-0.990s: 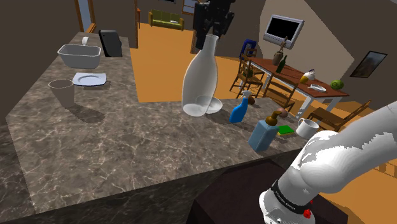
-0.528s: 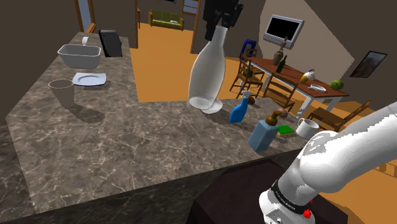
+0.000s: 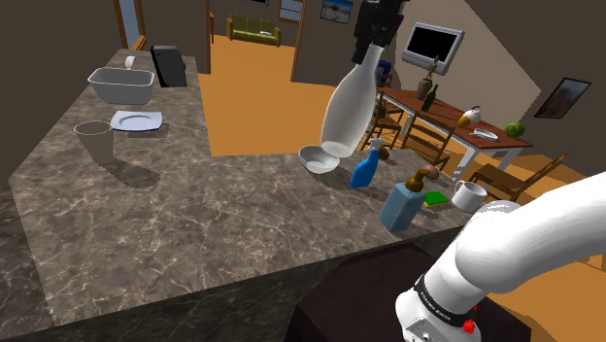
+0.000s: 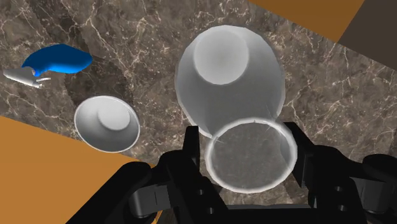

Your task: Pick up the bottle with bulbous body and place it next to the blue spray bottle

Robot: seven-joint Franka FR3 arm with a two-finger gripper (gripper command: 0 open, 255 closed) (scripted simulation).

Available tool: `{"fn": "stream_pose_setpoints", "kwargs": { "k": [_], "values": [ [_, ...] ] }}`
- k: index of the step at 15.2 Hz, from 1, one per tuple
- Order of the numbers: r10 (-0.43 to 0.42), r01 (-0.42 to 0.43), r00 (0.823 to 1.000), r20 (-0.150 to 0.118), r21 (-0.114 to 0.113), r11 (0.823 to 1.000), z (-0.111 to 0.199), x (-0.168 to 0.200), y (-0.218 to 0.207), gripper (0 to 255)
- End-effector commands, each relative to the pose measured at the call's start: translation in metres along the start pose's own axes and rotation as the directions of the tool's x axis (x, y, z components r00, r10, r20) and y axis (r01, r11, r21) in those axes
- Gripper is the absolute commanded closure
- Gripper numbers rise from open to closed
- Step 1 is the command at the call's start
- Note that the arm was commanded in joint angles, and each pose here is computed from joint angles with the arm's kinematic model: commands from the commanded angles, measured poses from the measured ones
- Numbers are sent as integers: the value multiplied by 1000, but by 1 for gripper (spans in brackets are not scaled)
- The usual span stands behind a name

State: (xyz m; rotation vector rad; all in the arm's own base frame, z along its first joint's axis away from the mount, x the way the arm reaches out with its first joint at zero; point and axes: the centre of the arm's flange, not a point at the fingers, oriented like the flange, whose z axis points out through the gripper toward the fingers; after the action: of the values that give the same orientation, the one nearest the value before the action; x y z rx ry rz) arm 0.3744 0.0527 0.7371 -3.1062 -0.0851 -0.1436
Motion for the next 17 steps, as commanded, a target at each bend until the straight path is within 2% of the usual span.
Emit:
{"fn": "stream_pose_setpoints", "kwargs": {
  "k": [1, 17],
  "values": [
    [-2, 2, 1000, 0, 1, 1000, 0, -7, 25, 255],
    [-2, 2, 1000, 0, 1, 1000, -11, -53, 231, 255]
  ]
}}
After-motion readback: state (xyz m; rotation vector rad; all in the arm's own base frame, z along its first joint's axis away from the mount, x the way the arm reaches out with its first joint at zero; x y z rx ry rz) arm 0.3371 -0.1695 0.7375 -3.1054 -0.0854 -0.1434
